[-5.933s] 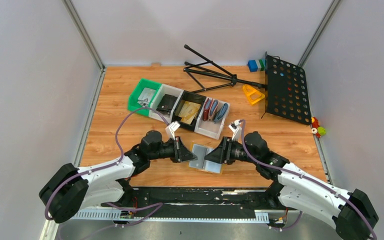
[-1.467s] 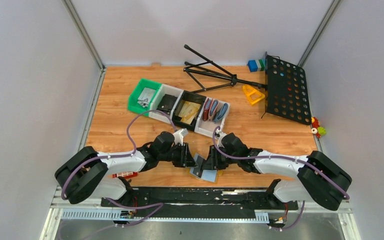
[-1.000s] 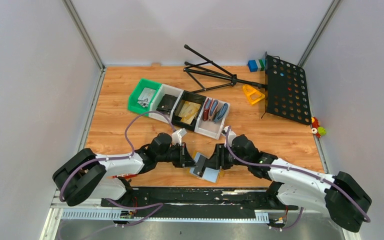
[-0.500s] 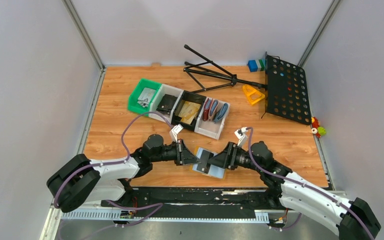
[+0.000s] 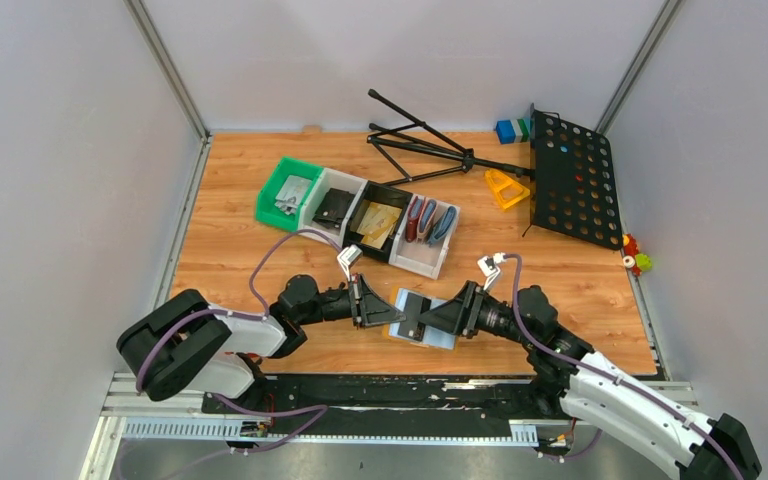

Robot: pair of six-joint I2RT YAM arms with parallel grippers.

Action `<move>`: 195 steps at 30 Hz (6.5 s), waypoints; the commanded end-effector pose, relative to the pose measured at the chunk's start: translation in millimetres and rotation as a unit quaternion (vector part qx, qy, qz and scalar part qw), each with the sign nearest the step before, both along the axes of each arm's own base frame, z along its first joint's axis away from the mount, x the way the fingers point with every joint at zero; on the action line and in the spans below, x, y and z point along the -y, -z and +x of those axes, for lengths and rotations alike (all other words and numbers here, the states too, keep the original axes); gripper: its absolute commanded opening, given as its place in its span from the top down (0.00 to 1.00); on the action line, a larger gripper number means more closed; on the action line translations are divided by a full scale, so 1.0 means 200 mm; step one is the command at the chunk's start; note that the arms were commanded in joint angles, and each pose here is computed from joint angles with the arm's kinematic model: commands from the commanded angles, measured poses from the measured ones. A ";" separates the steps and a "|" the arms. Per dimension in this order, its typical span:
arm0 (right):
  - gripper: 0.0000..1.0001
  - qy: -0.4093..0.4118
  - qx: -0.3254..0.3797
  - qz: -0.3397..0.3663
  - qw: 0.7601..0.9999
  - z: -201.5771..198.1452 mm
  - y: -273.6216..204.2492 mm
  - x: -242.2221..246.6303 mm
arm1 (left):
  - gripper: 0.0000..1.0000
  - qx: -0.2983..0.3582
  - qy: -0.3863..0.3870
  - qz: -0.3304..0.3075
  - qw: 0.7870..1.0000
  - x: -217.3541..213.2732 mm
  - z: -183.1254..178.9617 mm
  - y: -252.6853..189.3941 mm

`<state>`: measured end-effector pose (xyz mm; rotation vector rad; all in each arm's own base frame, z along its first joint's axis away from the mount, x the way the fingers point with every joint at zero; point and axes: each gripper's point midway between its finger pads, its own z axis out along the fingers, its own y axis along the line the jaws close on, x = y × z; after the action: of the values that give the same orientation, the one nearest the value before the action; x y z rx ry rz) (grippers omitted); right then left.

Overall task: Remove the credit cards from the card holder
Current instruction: Remove the credit card from the card holder, then place the credit card in the storage box, then close the card holder at the center of the board.

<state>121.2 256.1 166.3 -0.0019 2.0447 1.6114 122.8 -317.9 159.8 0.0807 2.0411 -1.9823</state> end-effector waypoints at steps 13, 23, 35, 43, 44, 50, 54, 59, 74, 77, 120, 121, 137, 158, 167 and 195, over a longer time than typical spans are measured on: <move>0.48 -0.016 0.017 0.051 0.998 -0.02 -0.12 -0.01 | 1.00 0.043 0.015 -0.085 0.995 0.00 -0.02 -0.23; 0.91 -0.015 0.055 0.102 0.993 -0.04 -0.27 0.00 | 1.00 0.047 0.005 -0.078 0.996 -0.01 -0.01 -0.24; 1.00 0.065 0.042 0.026 0.997 0.03 -0.15 0.13 | 1.00 0.081 -0.056 0.037 0.994 -0.13 0.09 -0.14; 1.00 0.076 0.041 -0.001 0.996 0.05 -0.13 0.14 | 1.00 0.086 -0.093 0.116 0.985 -0.27 0.14 -0.05; 1.00 0.076 0.040 -0.002 0.996 0.05 -0.12 0.14 | 1.00 0.084 -0.097 0.121 0.984 -0.28 0.15 -0.05; 1.00 0.080 0.043 -0.012 0.996 0.06 -0.13 0.14 | 1.00 0.084 -0.113 0.203 0.969 -0.36 0.18 0.08; 1.00 0.094 0.057 -0.029 0.994 0.11 -0.16 0.14 | 1.00 0.083 -0.134 0.282 0.946 -0.46 0.20 0.19; 1.00 0.094 0.072 -0.097 0.988 0.25 -0.15 0.06 | 1.00 0.066 -0.141 0.348 0.925 -0.55 0.20 0.31; 1.00 0.054 0.112 -0.102 0.987 0.84 -0.37 -0.50 | 1.00 0.064 -0.292 0.510 0.807 -1.00 0.29 0.32; 1.00 0.048 0.095 -0.103 0.989 0.97 -0.31 -0.63 | 1.00 0.062 -0.307 0.506 0.804 -1.02 0.30 0.30; 0.00 0.156 0.206 -0.230 0.938 1.06 -0.42 -0.25 | 1.00 0.103 -0.181 0.385 0.899 -0.65 0.25 0.35; 0.00 0.163 0.191 -0.253 0.934 1.04 -0.38 -0.20 | 1.00 0.101 -0.177 0.382 0.901 -0.65 0.25 0.36; 0.04 0.092 0.206 -0.215 0.950 0.46 -0.14 0.11 | 1.00 0.101 -0.144 0.366 0.914 -0.57 0.18 0.41; 0.54 -0.040 0.045 -0.212 0.975 0.12 0.31 -0.13 | 0.96 0.107 -0.077 0.333 0.934 -0.29 0.11 0.37; 0.75 -0.071 0.033 -0.220 0.972 0.08 0.38 -0.27 | 0.86 0.109 -0.072 0.339 0.932 -0.29 0.11 0.37; 0.78 -0.094 -0.015 -0.246 0.965 0.09 0.61 -0.37 | 0.69 0.104 -0.032 0.272 0.956 -0.18 0.05 0.30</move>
<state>132.7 319.3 31.6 -0.3570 2.5413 1.1187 131.0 -269.5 82.0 0.2989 2.4149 -1.1747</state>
